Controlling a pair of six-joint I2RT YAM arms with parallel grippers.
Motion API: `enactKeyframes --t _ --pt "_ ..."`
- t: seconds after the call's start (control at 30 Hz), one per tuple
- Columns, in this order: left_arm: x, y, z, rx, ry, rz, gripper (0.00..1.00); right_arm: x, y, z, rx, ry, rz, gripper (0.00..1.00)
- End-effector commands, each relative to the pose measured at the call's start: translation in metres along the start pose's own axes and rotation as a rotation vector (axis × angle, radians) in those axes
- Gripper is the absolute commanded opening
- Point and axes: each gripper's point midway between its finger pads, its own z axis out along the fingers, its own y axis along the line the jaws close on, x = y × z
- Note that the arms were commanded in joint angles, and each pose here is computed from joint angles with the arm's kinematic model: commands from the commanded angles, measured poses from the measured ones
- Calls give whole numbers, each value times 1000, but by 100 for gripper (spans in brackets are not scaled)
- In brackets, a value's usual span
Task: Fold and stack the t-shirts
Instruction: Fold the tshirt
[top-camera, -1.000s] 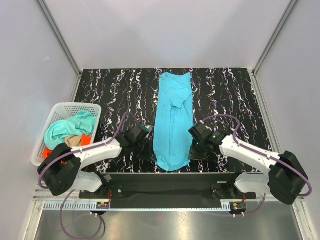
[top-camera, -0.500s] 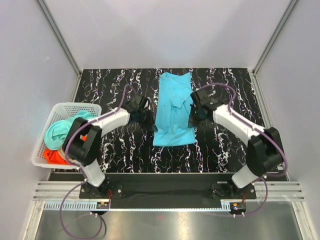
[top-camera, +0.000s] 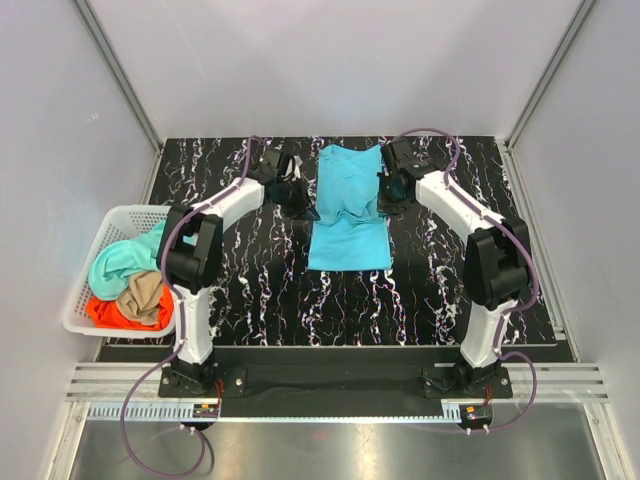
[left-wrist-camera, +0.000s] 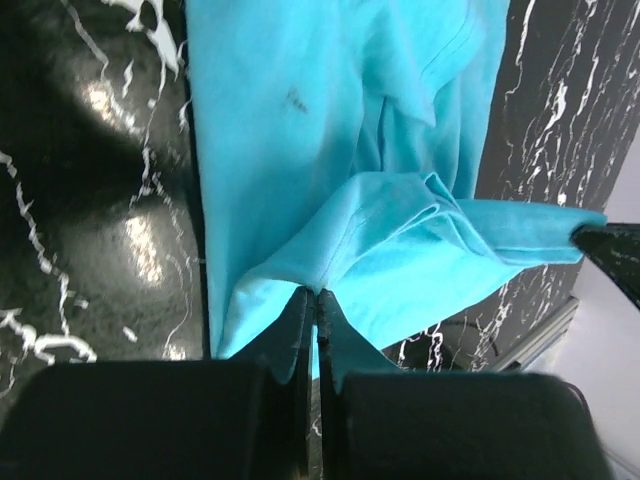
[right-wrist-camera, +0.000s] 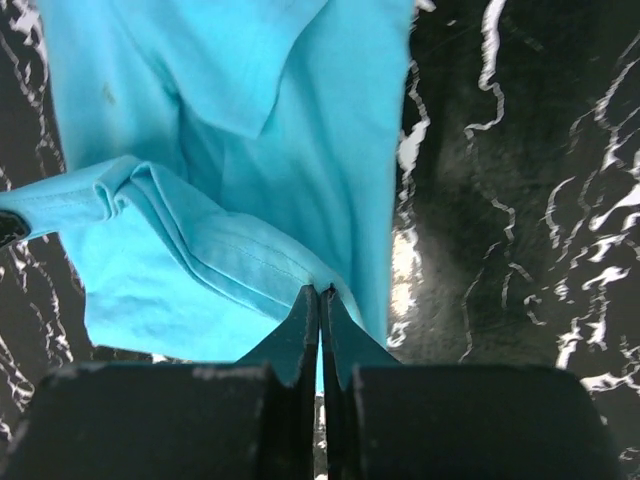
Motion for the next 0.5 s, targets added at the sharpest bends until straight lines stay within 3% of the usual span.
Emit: enactKeyframes --t 0.0,0.47 --pt "-16 -13 -1 65 13 16 0 -18 -15 1 21 -20 -18 0" --pt "-62 -3 13 72 -37 -25 0 -49 -14 26 -74 -64 -56 0"
